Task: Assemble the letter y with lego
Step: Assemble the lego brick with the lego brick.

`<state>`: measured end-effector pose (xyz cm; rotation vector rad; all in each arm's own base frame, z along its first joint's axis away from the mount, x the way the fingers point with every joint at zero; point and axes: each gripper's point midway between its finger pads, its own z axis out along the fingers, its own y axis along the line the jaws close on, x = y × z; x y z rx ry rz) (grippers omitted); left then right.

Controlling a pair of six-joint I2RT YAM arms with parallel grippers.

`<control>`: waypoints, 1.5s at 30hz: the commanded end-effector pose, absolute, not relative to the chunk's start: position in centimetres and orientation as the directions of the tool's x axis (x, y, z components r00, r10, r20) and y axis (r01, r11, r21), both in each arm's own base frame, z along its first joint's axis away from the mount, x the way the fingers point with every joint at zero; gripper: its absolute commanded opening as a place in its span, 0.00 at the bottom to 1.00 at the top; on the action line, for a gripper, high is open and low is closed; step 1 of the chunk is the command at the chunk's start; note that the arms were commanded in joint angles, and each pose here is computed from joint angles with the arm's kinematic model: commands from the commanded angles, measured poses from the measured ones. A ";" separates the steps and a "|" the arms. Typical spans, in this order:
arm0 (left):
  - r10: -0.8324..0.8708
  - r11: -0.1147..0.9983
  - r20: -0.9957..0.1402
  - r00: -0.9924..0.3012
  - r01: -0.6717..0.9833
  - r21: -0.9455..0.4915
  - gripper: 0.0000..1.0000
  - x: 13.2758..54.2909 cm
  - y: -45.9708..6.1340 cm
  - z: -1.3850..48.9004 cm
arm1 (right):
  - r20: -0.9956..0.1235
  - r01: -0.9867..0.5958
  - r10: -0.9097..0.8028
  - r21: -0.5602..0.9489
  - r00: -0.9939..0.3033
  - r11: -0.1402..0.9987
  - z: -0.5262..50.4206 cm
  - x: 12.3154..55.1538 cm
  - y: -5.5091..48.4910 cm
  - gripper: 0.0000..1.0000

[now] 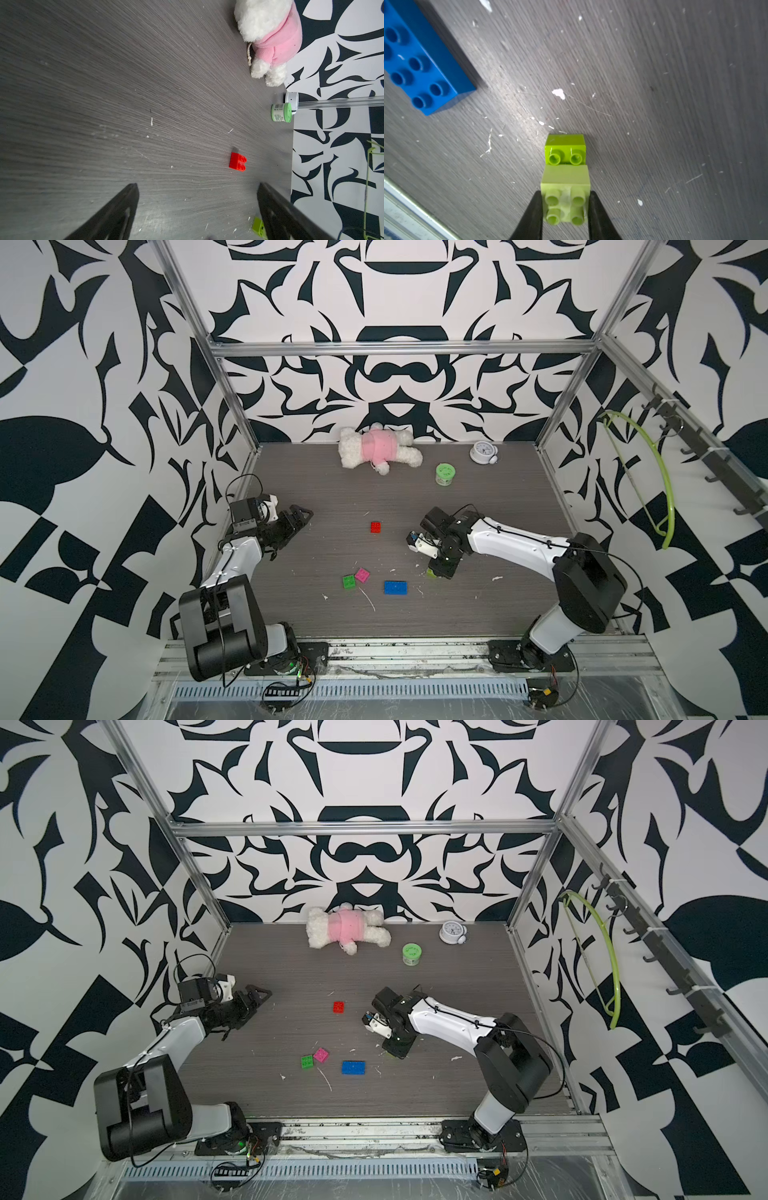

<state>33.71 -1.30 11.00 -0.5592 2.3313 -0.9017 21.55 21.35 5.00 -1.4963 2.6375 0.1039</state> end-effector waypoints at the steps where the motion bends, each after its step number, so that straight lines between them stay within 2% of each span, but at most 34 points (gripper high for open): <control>1: -0.553 0.679 -0.342 -0.759 -0.173 -0.713 0.95 33.4 -1.6 10.5 | -0.008 -0.865 -0.866 -0.010 -0.501 0.501 3.7 20.4 19.9 0.08; 13: -0.553 0.680 -0.344 -0.759 -0.172 -0.713 0.94 33.3 -1.6 10.6 | 0.149 -0.799 -0.787 -0.038 -0.599 0.601 2.4 20.1 18.9 0.04; 22: -0.554 0.678 -0.341 -0.759 -0.174 -0.714 0.94 33.4 -1.6 10.5 | 0.197 -0.716 -0.699 -0.029 -0.688 0.697 1.8 19.5 19.9 0.02; 30: -0.553 0.677 -0.338 -0.761 -0.174 -0.716 0.94 33.4 -1.8 10.5 | 0.178 -0.717 -0.702 -0.035 -0.690 0.696 1.7 19.2 21.1 0.00; 35: -0.550 0.677 -0.340 -0.763 -0.168 -0.716 0.94 33.4 -1.9 10.5 | 0.011 -0.763 -0.763 -0.041 -0.646 0.645 2.2 21.3 23.7 0.00; 40: -0.548 0.680 -0.347 -0.761 -0.163 -0.715 0.94 33.5 -1.9 10.7 | 0.000 -0.848 -0.851 -0.091 -0.525 0.523 2.8 22.5 23.6 0.00; 45: -0.548 0.681 -0.352 -0.759 -0.160 -0.714 0.94 33.5 -1.9 10.8 | -0.021 -0.895 -0.895 -0.019 -0.445 0.446 2.2 22.5 23.4 0.00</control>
